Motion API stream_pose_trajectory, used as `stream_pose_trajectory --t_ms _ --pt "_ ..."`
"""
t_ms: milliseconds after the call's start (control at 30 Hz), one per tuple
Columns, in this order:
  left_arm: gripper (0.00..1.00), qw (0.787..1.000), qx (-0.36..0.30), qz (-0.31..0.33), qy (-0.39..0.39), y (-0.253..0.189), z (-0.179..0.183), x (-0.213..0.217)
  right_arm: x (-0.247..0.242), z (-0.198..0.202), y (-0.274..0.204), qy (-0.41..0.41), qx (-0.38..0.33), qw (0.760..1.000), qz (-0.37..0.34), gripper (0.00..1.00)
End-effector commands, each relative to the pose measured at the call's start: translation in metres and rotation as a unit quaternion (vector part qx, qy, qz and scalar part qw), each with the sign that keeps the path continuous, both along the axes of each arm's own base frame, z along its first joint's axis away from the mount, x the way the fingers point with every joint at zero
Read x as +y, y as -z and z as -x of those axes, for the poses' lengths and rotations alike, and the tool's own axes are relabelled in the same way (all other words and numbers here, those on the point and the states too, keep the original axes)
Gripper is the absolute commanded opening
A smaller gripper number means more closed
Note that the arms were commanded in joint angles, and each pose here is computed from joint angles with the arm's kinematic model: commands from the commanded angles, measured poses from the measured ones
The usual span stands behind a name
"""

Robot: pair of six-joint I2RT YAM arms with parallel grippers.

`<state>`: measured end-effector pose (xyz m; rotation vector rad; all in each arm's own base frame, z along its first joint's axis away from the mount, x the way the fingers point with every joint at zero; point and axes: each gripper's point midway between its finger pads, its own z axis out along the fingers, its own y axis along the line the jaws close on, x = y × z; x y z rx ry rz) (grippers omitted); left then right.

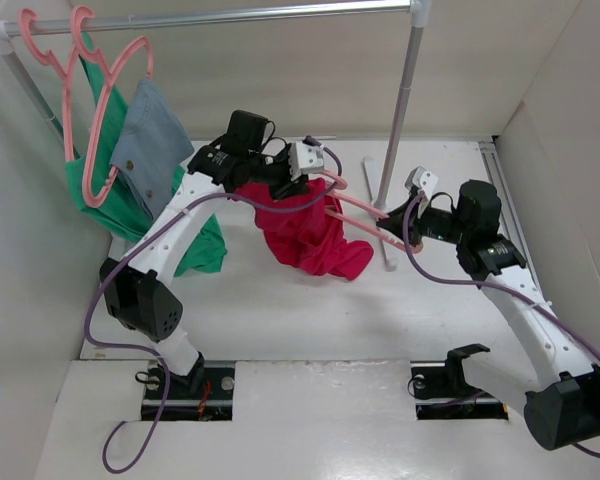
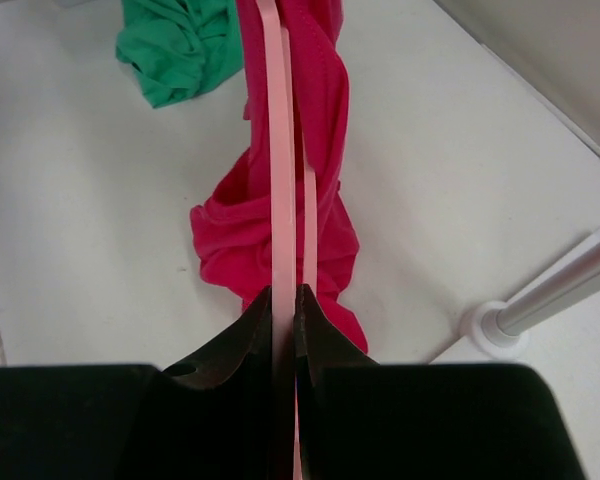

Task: Place the t-shirt on the hanger
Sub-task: Place tshirt on hanger

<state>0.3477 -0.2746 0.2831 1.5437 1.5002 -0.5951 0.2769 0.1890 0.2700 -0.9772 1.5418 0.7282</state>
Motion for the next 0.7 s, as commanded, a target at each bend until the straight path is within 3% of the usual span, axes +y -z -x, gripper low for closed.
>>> stream_pose_trajectory --t_ms 0,67,333,400,433,467,500,533,567,667 --pt "0.13 1.000 -0.014 0.001 0.005 -0.006 0.008 -0.003 0.010 0.000 -0.046 -0.024 -0.079 0.996 -0.021 0.00" --pt "0.00 1.000 -0.006 -0.003 0.005 -0.001 0.010 -0.002 0.013 0.000 -0.043 -0.029 -0.075 0.997 -0.020 0.00" --pt "0.00 0.999 0.024 0.009 0.019 0.001 0.022 0.010 0.009 -0.020 -0.042 -0.001 -0.083 0.997 -0.004 0.00" --pt "0.00 0.999 0.033 0.021 0.001 -0.005 0.019 0.016 0.004 -0.028 -0.041 0.017 -0.075 0.997 -0.004 0.22" --pt "0.00 0.999 0.041 0.022 -0.003 -0.002 0.019 0.016 0.000 -0.034 -0.036 0.028 -0.064 0.998 -0.003 0.45" --pt "0.00 0.999 0.033 0.031 -0.012 -0.009 0.015 0.018 -0.002 -0.038 -0.038 0.033 -0.064 0.997 -0.003 0.78" --pt "0.00 0.998 0.043 0.033 -0.028 -0.007 0.012 0.019 -0.003 -0.043 -0.040 0.039 -0.058 0.998 -0.007 0.89" --pt "0.00 0.997 0.045 0.042 -0.038 -0.010 0.010 0.021 -0.005 -0.046 -0.045 0.051 -0.056 0.997 -0.011 0.97" --pt "0.00 0.996 0.040 0.045 -0.061 -0.009 -0.001 0.026 -0.010 -0.055 -0.046 0.076 -0.053 0.996 -0.010 1.00" --pt "0.00 0.989 0.059 0.057 -0.123 -0.008 -0.014 0.033 -0.029 -0.071 -0.076 0.170 -0.065 0.983 -0.024 1.00"
